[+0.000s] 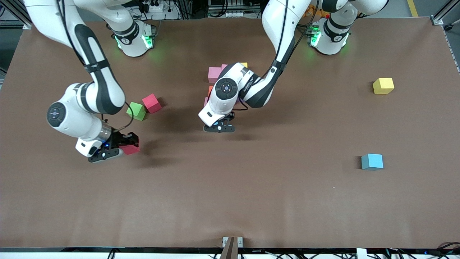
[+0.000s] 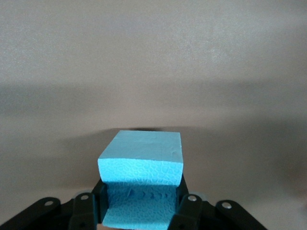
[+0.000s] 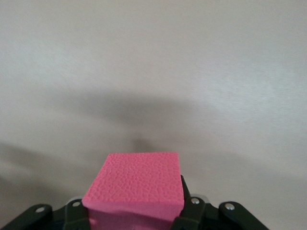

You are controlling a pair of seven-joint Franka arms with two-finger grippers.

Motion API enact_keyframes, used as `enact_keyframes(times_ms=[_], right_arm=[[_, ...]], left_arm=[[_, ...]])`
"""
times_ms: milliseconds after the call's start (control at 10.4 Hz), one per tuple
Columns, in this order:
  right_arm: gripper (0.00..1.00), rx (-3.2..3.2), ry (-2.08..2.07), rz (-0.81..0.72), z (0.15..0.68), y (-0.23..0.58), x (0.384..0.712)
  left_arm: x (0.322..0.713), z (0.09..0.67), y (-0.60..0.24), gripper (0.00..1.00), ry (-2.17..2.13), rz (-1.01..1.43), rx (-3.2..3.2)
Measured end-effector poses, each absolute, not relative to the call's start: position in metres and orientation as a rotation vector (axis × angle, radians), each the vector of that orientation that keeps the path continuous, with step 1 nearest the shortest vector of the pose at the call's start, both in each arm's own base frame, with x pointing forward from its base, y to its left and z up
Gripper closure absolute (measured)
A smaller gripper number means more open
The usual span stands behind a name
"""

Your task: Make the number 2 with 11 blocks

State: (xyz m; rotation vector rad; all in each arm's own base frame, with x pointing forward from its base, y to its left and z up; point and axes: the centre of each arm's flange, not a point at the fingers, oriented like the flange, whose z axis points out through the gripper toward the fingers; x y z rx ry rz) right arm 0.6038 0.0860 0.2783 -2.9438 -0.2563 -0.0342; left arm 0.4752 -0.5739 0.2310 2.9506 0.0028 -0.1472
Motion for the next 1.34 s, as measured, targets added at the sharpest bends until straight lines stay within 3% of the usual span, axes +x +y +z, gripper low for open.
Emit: enact_keyframes(times_ms=[576, 1343], right_arm=[[0.41, -2.947, -0.174, 0.067, 0.270, 0.155, 0.600], [0.41, -2.952, -0.155, 0.071, 0.266, 0.153, 0.603]], left_arm=[[0.467, 0.228, -0.580, 0.44, -0.016, -0.152, 2.954], [0.457, 0.219, -0.586, 0.44, -0.039, -0.164, 2.965]])
